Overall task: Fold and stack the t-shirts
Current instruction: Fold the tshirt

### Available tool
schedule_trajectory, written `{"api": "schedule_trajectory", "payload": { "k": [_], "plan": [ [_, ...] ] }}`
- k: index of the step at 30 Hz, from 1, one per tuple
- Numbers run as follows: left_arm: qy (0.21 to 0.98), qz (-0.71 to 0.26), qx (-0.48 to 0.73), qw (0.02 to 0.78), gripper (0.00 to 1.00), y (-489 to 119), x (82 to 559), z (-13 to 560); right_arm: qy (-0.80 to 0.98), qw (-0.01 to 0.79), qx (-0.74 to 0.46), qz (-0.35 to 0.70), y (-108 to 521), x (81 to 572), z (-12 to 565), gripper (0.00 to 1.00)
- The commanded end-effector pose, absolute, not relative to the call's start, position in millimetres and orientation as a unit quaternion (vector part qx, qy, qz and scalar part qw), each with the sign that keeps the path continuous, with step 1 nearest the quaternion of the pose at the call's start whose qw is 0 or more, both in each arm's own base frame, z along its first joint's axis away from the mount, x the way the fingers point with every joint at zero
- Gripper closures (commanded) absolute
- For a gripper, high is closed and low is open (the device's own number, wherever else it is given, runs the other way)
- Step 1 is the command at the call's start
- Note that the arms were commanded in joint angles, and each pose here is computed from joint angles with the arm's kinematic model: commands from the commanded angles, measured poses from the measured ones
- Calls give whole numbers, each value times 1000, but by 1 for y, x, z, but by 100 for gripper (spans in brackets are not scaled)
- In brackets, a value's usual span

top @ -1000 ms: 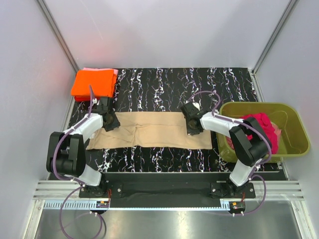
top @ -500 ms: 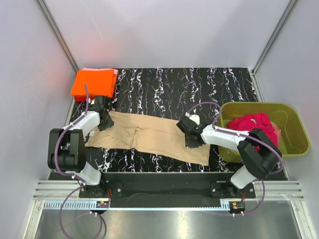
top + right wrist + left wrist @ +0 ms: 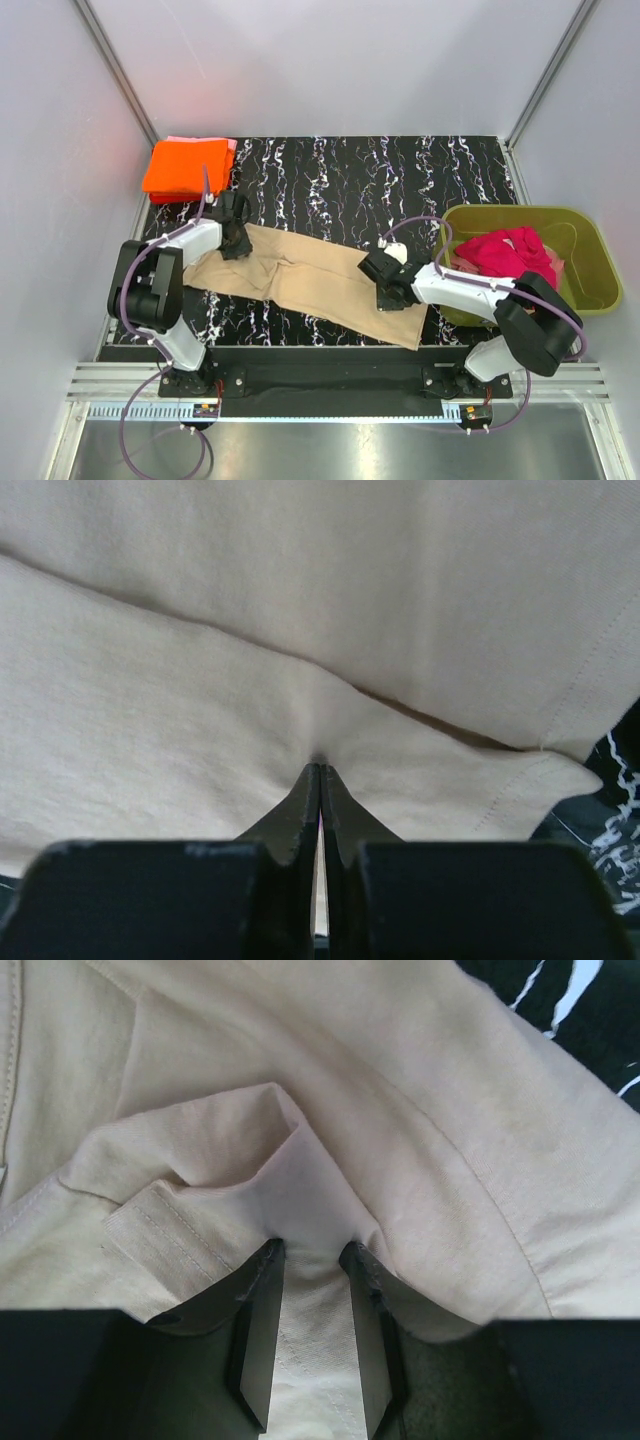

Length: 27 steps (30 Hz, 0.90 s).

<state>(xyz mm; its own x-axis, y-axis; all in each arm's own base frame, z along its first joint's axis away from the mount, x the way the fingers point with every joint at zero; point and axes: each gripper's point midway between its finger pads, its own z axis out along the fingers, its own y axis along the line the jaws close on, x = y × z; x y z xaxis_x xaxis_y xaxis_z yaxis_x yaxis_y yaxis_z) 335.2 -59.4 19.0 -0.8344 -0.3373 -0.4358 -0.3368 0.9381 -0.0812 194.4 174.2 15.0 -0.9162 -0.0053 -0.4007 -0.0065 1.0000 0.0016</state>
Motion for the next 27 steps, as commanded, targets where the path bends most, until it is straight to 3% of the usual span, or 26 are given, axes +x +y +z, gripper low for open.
{"api": "schedule_trajectory", "payload": {
  "k": [1,14,27],
  "plan": [
    [958,-15,-171,231,63,-78,347,13,977,213,5,6,172,190,32,94],
    [966,-78,-71,235,63,-167,388,16,947,312,15,76,189,218,117,91],
    [941,-189,-16,279,62,-248,507,35,908,410,19,85,194,254,180,92]
  ]
}}
